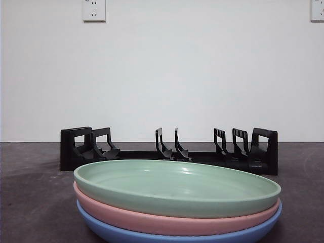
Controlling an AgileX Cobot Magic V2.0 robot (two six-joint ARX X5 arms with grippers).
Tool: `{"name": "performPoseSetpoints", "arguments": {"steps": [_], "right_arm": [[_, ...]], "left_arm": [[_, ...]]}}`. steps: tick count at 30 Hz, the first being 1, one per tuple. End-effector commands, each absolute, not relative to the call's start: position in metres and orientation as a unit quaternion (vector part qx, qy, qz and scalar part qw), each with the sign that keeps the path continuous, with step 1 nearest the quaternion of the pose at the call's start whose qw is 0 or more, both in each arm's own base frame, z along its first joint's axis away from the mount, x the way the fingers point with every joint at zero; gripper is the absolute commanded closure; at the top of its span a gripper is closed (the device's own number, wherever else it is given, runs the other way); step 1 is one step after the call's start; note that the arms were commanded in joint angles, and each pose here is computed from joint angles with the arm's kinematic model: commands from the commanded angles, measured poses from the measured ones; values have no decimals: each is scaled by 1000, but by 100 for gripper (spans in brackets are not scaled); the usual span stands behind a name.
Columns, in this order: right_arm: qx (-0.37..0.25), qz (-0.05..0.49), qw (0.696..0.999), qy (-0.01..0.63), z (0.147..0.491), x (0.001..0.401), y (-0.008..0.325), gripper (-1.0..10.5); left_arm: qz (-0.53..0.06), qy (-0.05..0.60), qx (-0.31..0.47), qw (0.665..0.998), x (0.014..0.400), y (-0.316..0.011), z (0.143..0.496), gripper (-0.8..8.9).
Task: Place the plate
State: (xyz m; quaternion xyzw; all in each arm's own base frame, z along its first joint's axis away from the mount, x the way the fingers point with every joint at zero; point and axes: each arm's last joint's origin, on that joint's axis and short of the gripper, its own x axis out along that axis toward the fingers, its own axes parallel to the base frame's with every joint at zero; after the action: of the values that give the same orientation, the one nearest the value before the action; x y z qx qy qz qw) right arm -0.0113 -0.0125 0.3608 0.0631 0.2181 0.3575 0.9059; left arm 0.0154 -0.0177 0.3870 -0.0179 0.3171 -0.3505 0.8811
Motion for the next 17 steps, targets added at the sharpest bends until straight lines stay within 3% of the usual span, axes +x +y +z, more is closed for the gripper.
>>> {"name": "performPoseSetpoints", "arguments": {"steps": [1,17], "right_arm": [[67,358,906,215,363,-11,-13,928],[68,357,907,213,363,-11,-13,928]], "left_arm": [[-355,303,-20,884,15,-18,391,794],[-350,297,-23,888,21,-22,382,794]]}}
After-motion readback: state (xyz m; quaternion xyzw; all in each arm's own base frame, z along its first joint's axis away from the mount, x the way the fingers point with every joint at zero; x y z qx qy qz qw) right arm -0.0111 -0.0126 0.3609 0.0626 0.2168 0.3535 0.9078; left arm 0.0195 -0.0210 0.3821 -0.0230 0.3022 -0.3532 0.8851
